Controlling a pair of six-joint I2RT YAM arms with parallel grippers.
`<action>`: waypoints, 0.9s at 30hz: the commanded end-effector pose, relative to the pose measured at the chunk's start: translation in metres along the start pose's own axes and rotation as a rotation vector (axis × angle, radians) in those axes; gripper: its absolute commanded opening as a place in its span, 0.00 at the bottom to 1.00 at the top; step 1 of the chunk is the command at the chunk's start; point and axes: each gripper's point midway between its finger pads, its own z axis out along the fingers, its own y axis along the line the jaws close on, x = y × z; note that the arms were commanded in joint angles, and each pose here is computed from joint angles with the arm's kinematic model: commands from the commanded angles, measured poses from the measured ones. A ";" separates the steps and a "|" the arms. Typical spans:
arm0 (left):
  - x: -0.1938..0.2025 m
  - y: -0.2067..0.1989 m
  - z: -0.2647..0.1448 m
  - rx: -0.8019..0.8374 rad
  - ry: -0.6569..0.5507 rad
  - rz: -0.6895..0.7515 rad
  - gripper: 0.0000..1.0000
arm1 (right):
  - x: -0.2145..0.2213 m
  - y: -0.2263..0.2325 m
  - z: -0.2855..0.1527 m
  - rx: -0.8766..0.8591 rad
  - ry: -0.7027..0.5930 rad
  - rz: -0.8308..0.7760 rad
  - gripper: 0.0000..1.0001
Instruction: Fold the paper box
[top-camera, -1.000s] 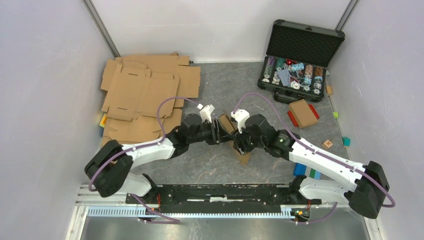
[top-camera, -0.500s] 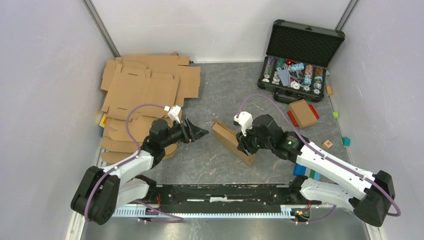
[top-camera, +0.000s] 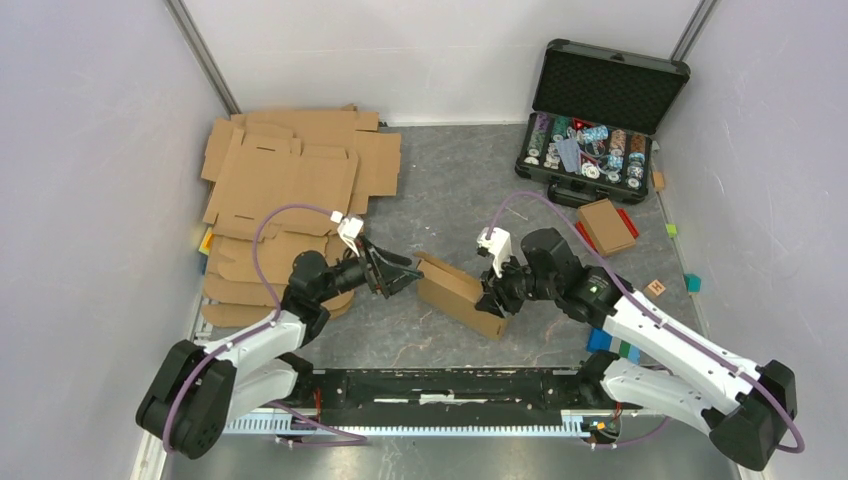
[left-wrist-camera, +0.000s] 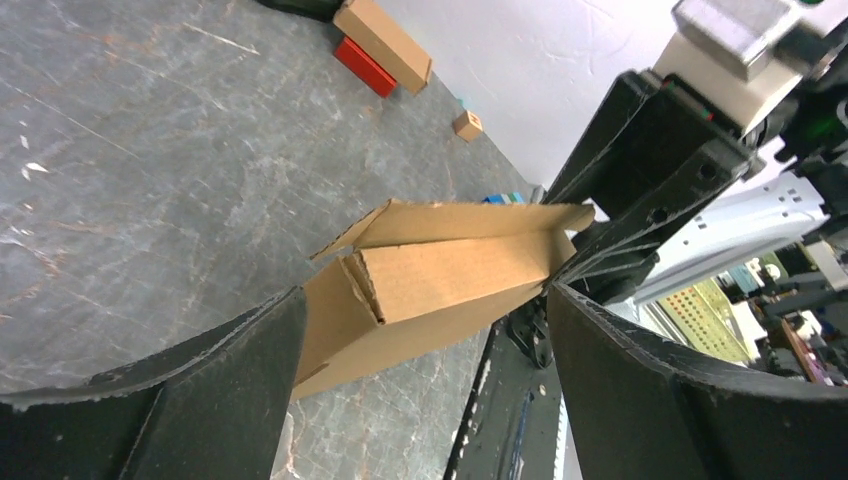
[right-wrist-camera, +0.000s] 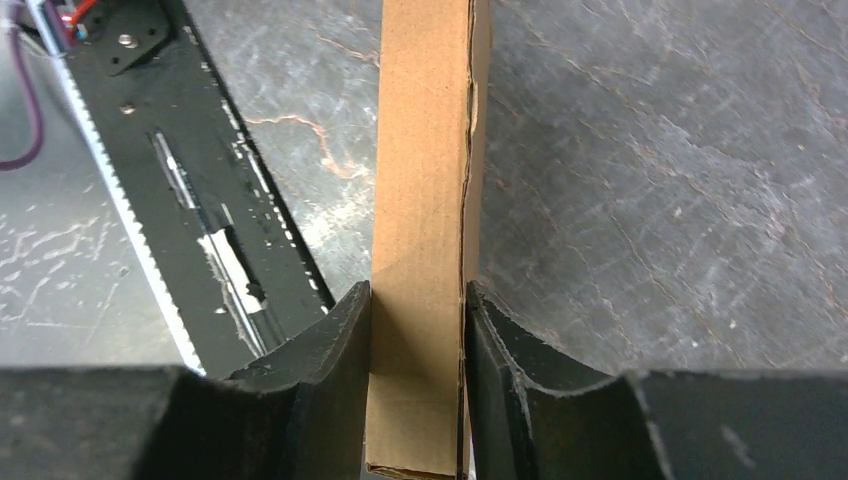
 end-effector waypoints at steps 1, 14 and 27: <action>0.001 -0.016 0.000 0.076 -0.029 0.122 0.95 | -0.019 0.022 -0.009 -0.118 -0.090 -0.037 0.35; 0.018 -0.067 0.000 0.314 0.070 0.118 0.85 | -0.029 0.042 -0.013 -0.244 -0.136 -0.025 0.35; 0.022 -0.060 0.002 0.264 0.081 0.133 0.56 | -0.027 0.028 0.009 -0.208 -0.123 -0.020 0.35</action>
